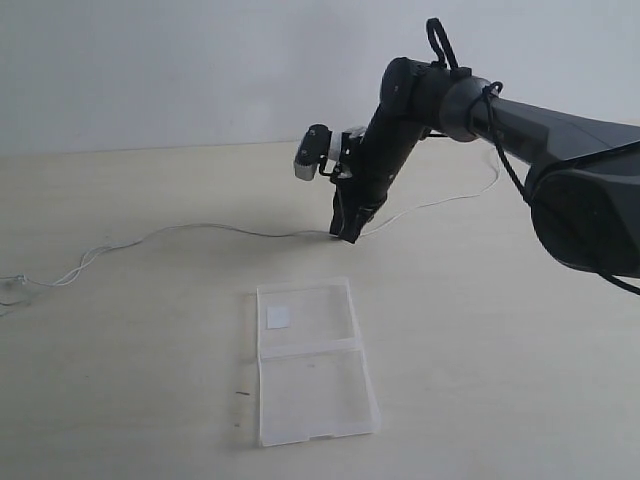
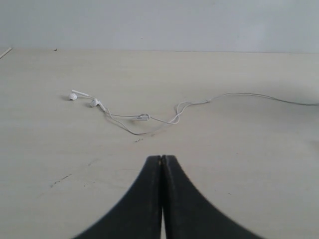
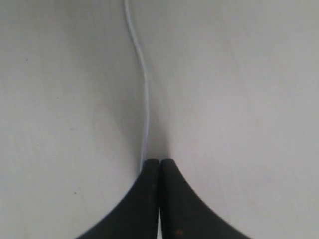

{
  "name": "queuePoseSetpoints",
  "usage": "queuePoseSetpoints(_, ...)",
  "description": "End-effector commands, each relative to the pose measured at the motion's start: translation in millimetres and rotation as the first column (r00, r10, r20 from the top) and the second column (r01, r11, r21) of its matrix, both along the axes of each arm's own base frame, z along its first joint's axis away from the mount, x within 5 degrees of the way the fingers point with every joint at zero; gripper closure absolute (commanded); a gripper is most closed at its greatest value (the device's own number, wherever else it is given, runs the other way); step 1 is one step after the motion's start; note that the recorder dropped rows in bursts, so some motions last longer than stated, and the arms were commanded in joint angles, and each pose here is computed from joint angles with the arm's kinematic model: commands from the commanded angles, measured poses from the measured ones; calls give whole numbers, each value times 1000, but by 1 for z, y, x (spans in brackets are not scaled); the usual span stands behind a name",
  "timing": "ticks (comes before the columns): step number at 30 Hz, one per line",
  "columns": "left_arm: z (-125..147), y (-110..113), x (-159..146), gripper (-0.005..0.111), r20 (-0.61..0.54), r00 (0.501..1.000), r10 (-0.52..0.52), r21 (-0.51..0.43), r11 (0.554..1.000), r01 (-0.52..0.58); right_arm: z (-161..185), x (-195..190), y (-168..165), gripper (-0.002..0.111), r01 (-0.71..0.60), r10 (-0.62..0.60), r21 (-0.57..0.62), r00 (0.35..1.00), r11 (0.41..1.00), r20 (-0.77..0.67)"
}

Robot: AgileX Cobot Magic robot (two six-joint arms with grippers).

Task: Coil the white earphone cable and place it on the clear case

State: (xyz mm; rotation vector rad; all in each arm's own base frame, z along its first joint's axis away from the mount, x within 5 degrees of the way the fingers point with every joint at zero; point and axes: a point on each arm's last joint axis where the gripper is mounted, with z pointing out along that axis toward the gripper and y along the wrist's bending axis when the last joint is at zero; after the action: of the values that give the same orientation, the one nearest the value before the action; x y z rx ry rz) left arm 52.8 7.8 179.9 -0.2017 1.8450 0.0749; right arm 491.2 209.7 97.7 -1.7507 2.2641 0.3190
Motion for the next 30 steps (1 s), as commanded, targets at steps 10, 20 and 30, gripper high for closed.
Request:
queuePoseSetpoints(10,1,0,0,107,19,1000,-6,-1,1000,6,23,9,-2,92,18,-18,5,989,1000,147)
queuePoseSetpoints(20,1,0,0,107,19,1000,-6,-1,1000,6,25,13,4,85,45,-58,79,984,996,169)
queuePoseSetpoints(30,1,0,0,107,19,1000,-6,-1,1000,6,22,9,7,85,50,-64,112,991,992,119)
